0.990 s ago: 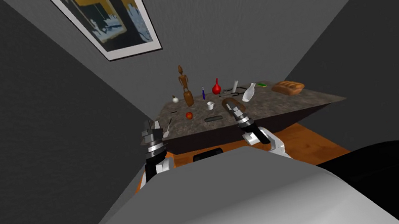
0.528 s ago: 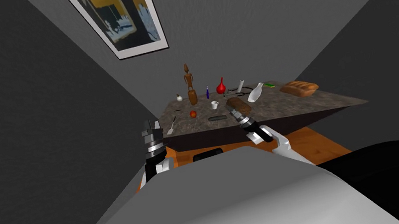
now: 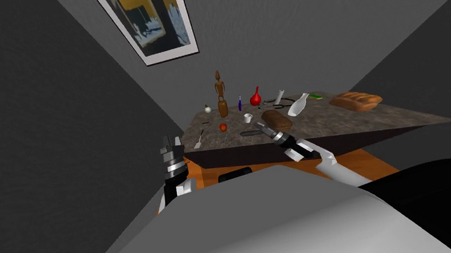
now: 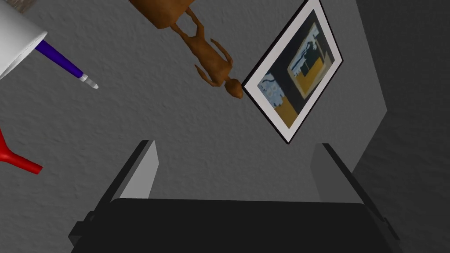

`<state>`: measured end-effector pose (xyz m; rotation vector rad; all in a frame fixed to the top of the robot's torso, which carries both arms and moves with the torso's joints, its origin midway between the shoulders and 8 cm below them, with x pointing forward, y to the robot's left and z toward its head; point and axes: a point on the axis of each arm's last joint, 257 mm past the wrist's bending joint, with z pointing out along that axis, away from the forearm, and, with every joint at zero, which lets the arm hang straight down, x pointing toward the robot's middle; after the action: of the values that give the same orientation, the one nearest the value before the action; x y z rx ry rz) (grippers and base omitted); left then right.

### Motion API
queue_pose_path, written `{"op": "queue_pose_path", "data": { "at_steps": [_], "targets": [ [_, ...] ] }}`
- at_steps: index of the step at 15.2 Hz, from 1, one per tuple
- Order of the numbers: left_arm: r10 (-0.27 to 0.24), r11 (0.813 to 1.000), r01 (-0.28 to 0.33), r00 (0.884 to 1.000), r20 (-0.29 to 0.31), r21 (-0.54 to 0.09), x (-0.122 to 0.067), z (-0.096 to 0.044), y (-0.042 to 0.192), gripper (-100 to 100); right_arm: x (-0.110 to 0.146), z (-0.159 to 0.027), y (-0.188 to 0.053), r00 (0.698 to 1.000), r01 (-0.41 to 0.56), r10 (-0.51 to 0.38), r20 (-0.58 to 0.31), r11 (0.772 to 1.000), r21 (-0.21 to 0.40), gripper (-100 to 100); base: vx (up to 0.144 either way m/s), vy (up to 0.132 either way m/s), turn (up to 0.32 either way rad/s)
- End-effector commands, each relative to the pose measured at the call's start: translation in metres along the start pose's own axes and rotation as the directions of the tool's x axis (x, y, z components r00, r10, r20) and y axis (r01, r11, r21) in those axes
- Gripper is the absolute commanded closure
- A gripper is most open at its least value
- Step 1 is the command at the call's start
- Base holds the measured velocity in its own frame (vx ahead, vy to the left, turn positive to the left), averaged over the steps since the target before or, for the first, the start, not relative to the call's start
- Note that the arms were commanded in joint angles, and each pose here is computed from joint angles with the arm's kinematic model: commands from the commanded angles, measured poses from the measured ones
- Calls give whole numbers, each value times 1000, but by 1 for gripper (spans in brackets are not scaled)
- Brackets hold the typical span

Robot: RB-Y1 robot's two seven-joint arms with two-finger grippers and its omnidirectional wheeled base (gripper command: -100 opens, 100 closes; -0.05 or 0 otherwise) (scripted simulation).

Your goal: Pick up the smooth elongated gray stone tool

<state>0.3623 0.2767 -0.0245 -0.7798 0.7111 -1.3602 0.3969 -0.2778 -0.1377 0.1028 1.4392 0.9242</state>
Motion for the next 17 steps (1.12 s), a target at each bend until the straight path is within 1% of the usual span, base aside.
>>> {"op": "queue_pose_path", "data": {
  "at_steps": [1, 2, 3, 5, 6, 8, 9, 11, 12, 13, 14, 15, 16, 17],
  "targets": [
    [0, 1000, 0, 1000, 0, 0, 0, 0, 0, 0, 7, -6, -12, 998, 43, -42, -56, 999, 13, -100, 8, 59, 169],
    [0, 1000, 0, 1000, 0, 0, 0, 0, 0, 0, 6, -6, -13, 997, 48, -47, -61, 999, 13, -100, 10, 41, 68],
    [0, 1000, 0, 1000, 0, 0, 0, 0, 0, 0, 16, -14, -27, 990, 85, -81, -115, 996, 32, -100, 9, 56, 152],
    [0, 1000, 0, 1000, 0, 0, 0, 0, 0, 0, 14, -15, -28, 986, 103, -99, -134, 994, 28, -100, 8, 49, 114],
    [0, 1000, 0, 1000, 0, 0, 0, 0, 0, 0, 23, -23, -42, 974, 140, -130, -187, 989, 45, -100, 3, 51, 166],
    [0, 1000, 0, 1000, 0, 0, 0, 0, 0, 0, 21, -25, -44, 967, 160, -149, -208, 986, 39, -100, 7, 49, 126],
    [0, 1000, 0, 1000, 0, 0, 0, 0, 0, 0, 29, -35, -59, 948, 199, -179, -262, 979, 53, -100, 7, 54, 166],
    [0, 1000, 0, 1000, 0, 0, 0, 0, 0, 0, 27, -36, -60, 939, 218, -196, -281, 975, 46, -100, 12, 51, 123],
    [0, 1000, 0, 1000, 0, 0, 0, 0, 0, 0, 35, -48, -75, 917, 253, -220, -333, 966, 58, -100, 8, 52, 162],
    [0, 1000, 0, 1000, 0, 0, 0, 0, 0, 0, 32, -49, -77, 907, 270, -236, -350, 962, 51, -100, 7, 53, 172],
    [0, 1000, 0, 1000, 0, 0, 0, 0, 0, 0, 31, -49, -77, 904, 274, -240, -354, 960, 49, -100, 5, 36, 72],
    [0, 1000, 0, 1000, 0, 0, 0, 0, 0, 0, 37, -62, -92, 873, 314, -265, -410, 948, 55, -100, 12, 57, 205],
    [0, 1000, 0, 1000, 0, 0, 0, 0, 0, 0, 34, -63, -93, 864, 326, -276, -421, 944, 49, -100, 16, 58, 187],
    [0, 1000, 0, 1000, 0, 0, 0, 0, 0, 0, 33, -64, -94, 861, 329, -279, -425, 943, 48, -100, 13, 39, 48]
  ]
}}
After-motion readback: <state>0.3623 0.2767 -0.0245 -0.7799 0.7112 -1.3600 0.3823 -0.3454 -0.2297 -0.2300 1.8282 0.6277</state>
